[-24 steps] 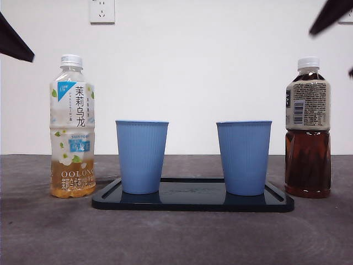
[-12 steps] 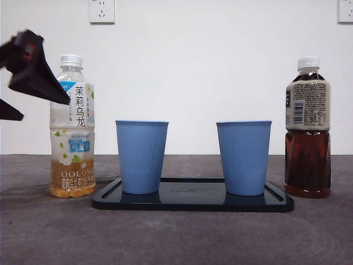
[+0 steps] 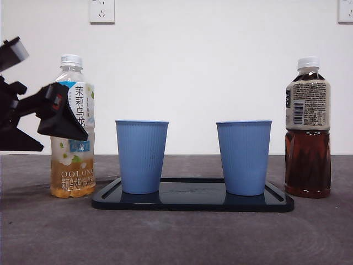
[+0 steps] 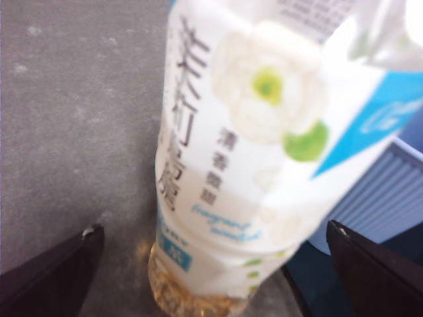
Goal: Pour the drink into the cup
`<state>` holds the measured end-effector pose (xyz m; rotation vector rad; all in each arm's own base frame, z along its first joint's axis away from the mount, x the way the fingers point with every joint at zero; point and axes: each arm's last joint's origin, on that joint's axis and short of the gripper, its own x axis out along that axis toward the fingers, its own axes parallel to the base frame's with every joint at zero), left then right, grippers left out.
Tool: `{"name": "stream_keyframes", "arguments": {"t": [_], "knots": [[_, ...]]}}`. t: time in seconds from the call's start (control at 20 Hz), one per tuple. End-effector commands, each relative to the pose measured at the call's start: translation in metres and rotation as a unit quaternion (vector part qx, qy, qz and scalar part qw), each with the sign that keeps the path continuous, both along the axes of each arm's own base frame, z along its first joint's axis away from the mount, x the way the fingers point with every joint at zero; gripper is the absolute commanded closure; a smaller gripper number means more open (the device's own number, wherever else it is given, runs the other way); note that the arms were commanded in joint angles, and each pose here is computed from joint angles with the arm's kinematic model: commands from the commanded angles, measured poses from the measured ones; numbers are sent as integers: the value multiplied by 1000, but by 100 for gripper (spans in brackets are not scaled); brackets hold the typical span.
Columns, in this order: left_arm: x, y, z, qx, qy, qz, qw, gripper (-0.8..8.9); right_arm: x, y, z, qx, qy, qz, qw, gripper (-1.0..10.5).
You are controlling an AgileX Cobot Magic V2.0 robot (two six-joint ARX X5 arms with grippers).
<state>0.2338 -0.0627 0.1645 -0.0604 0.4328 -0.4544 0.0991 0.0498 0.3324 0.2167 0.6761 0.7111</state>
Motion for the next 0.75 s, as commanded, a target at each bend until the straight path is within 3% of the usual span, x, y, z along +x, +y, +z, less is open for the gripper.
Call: {"name": "stream_keyframes", "arguments": {"t": [0.05, 0.45, 0.65, 0.75], "knots": [[6, -2, -6, 5, -14, -6, 1000, 184, 0, 1, 4, -2, -12, 6, 1000, 569], [19, -5, -20, -3, -41, -6, 999, 203, 1, 1, 4, -11, -22, 4, 1000, 569], [20, -6, -25, -2, -37, -5, 999, 428, 1, 0, 4, -16, -24, -1, 1000, 569], [21, -6, -26, -2, -36, -5, 999, 487, 1, 0, 4, -16, -24, 0, 1000, 569]]}}
